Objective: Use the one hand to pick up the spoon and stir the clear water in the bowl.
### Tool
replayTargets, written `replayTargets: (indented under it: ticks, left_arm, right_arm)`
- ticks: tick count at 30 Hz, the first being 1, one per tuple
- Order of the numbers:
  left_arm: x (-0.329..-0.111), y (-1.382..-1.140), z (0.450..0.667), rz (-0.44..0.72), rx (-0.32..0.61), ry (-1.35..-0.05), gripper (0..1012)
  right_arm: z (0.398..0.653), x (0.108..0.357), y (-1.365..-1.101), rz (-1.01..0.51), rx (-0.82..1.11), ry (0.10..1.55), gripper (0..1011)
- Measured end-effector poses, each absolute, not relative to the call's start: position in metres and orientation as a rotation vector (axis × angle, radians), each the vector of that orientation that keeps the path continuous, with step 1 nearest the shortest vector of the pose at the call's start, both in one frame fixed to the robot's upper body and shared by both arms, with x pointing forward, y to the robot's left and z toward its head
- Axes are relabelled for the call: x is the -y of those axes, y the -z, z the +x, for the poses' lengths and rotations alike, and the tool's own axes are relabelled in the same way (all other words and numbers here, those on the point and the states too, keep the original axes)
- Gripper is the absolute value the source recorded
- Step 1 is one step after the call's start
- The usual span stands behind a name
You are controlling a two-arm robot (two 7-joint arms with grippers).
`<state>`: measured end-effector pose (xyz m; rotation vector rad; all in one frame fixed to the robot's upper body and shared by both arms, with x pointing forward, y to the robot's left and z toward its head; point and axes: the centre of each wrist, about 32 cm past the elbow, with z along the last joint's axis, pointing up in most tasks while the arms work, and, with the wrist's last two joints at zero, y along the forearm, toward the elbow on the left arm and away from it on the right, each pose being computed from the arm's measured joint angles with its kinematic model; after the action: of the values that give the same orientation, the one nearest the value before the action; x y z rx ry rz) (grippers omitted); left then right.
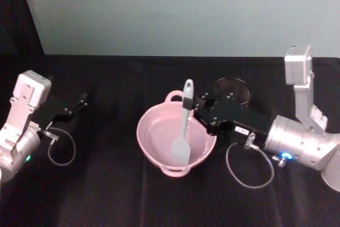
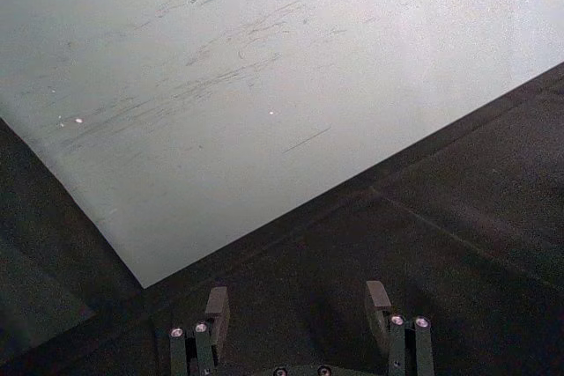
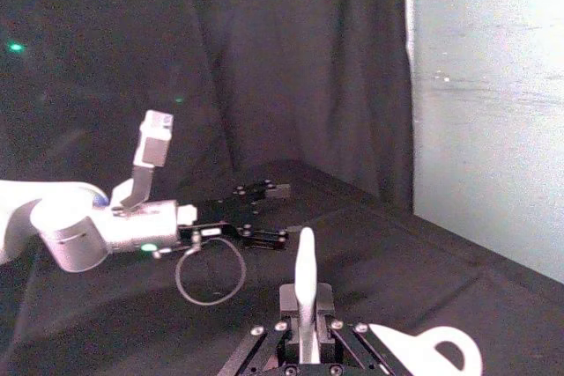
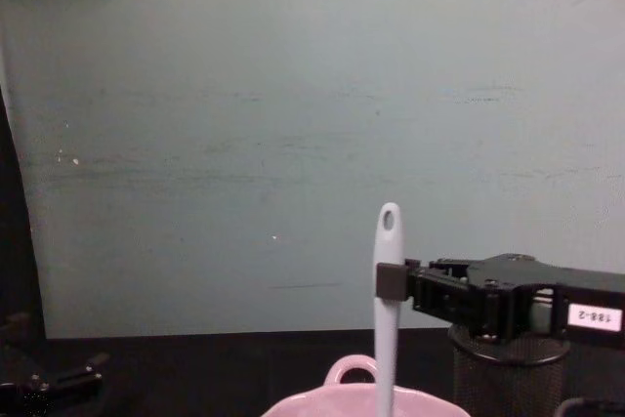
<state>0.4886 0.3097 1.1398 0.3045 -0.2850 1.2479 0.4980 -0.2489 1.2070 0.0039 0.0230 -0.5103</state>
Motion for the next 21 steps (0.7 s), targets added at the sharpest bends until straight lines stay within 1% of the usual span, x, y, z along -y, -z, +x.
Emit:
replayTargets:
  ticks: [12,21]
  left_arm:
    - [-0.310,-1.140,0.489,0.304,0.285,-1.248,1011]
    - [-0.310,-1.140,0.489,0.304,0.285,-1.248,1011]
  right_arm:
    - [0.505,0.222,-1.199,0.008,-0.036,0.458,109]
    - [0.518,0.200,-1.192,0.021,-0.007,0.523,109]
